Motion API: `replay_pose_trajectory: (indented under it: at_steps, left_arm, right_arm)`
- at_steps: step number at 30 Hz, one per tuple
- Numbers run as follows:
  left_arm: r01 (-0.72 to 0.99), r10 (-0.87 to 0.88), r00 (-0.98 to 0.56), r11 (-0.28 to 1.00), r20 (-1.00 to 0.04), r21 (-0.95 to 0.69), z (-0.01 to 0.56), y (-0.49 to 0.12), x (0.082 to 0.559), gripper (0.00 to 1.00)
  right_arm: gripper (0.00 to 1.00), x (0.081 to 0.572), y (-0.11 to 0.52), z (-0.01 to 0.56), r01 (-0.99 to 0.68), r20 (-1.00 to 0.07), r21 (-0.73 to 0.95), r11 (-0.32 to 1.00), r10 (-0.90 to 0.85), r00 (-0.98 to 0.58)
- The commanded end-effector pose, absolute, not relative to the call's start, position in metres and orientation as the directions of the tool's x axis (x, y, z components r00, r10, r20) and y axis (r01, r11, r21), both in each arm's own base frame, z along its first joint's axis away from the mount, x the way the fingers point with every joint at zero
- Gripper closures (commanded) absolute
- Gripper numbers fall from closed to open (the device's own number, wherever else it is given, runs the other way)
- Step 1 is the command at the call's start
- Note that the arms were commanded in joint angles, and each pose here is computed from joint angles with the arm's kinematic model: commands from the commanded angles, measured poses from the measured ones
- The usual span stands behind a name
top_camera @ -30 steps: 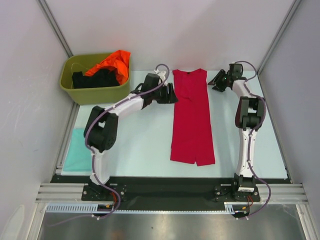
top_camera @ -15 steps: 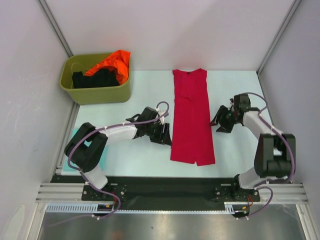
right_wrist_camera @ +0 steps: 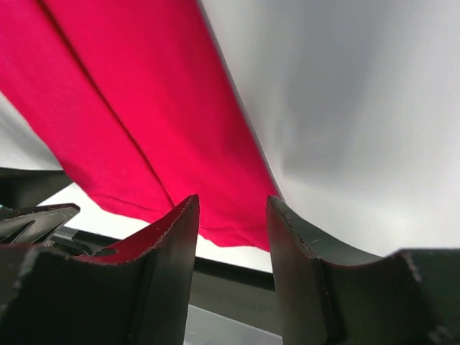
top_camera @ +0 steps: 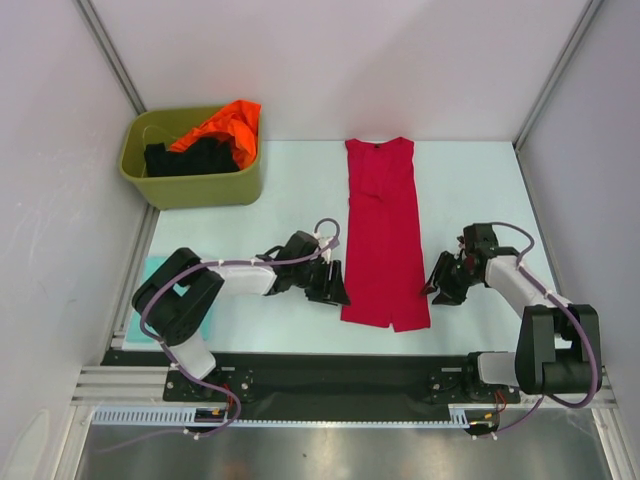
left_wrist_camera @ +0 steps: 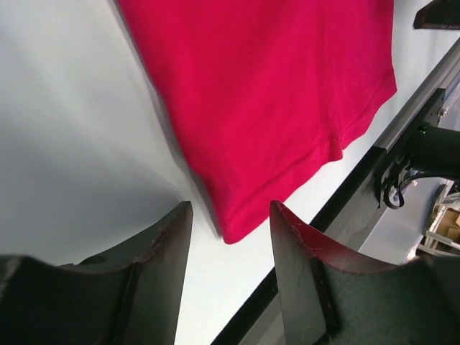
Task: Fold and stack the t-shirts
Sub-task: Fold the tshirt
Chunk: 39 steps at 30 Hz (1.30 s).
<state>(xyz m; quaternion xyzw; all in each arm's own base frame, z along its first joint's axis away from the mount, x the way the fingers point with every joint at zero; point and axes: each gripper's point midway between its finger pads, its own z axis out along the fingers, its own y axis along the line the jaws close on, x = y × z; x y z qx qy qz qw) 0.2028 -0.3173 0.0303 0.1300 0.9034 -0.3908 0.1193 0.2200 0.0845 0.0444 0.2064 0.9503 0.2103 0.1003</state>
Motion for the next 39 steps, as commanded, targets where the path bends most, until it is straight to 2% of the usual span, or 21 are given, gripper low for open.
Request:
replay_pose_trajectory:
  at_steps: [1, 7, 15, 17, 20, 23, 26, 27, 28, 32, 33, 39]
  left_arm:
    - [0.321, 0.136, -0.940, 0.657, -0.312, -0.682, 0.030, -0.324, 0.198, 0.48]
    - [0.267, 0.128, -0.959, 0.707, -0.252, -0.655, 0.016, -0.313, 0.186, 0.55]
    - [0.237, 0.124, -0.970, 0.694, -0.211, -0.680, 0.012, -0.317, 0.175, 0.64]
    - [0.233, 0.127, -0.971, 0.701, -0.203, -0.674, 0.010, -0.316, 0.173, 0.64]
    - [0.226, 0.129, -0.973, 0.709, -0.193, -0.667, 0.007, -0.313, 0.170, 0.66]
    - [0.220, 0.128, -0.974, 0.713, -0.186, -0.666, 0.004, -0.311, 0.168, 0.72]
    - [0.199, 0.116, -0.979, 0.704, -0.167, -0.682, 0.002, -0.313, 0.165, 0.85]
    - [0.174, 0.102, -0.984, 0.705, -0.145, -0.688, 0.000, -0.312, 0.162, 0.96]
    - [0.172, 0.100, -0.985, 0.693, -0.143, -0.700, 0.001, -0.314, 0.160, 1.00]
    - [0.147, 0.081, -0.989, 0.665, -0.125, -0.732, 0.007, -0.318, 0.148, 1.00]
    - [0.129, 0.068, -0.991, 0.664, -0.112, -0.736, 0.007, -0.317, 0.144, 1.00]
    - [0.090, 0.033, -0.995, 0.660, -0.091, -0.746, 0.009, -0.315, 0.127, 1.00]
  right_arm:
    - [0.53, 0.208, 0.086, 0.036, 0.436, -0.054, 0.409, 0.801, 0.498, -0.865]
    - [0.55, 0.191, 0.087, 0.018, 0.463, -0.045, 0.351, 0.814, 0.508, -0.860]
    - [0.62, 0.176, 0.082, 0.010, 0.481, -0.056, 0.304, 0.822, 0.520, -0.853]
    - [0.60, 0.175, 0.079, 0.011, 0.485, -0.074, 0.279, 0.828, 0.523, -0.849]
    - [0.51, 0.172, 0.077, 0.013, 0.498, -0.078, 0.263, 0.826, 0.532, -0.843]
    - [0.49, 0.167, 0.079, 0.012, 0.512, -0.065, 0.267, 0.816, 0.545, -0.836]
    - [0.50, 0.164, 0.080, 0.010, 0.515, -0.059, 0.271, 0.813, 0.548, -0.834]
    - [0.51, 0.162, 0.079, 0.009, 0.517, -0.056, 0.266, 0.813, 0.549, -0.834]
    - [0.52, 0.160, 0.079, 0.009, 0.520, -0.049, 0.262, 0.813, 0.550, -0.834]
    - [0.58, 0.152, 0.080, 0.007, 0.523, -0.044, 0.268, 0.809, 0.552, -0.832]
    - [0.65, 0.152, 0.080, 0.007, 0.522, -0.049, 0.269, 0.809, 0.553, -0.832]
    - [0.84, 0.151, 0.081, 0.013, 0.514, -0.068, 0.296, 0.805, 0.555, -0.829]
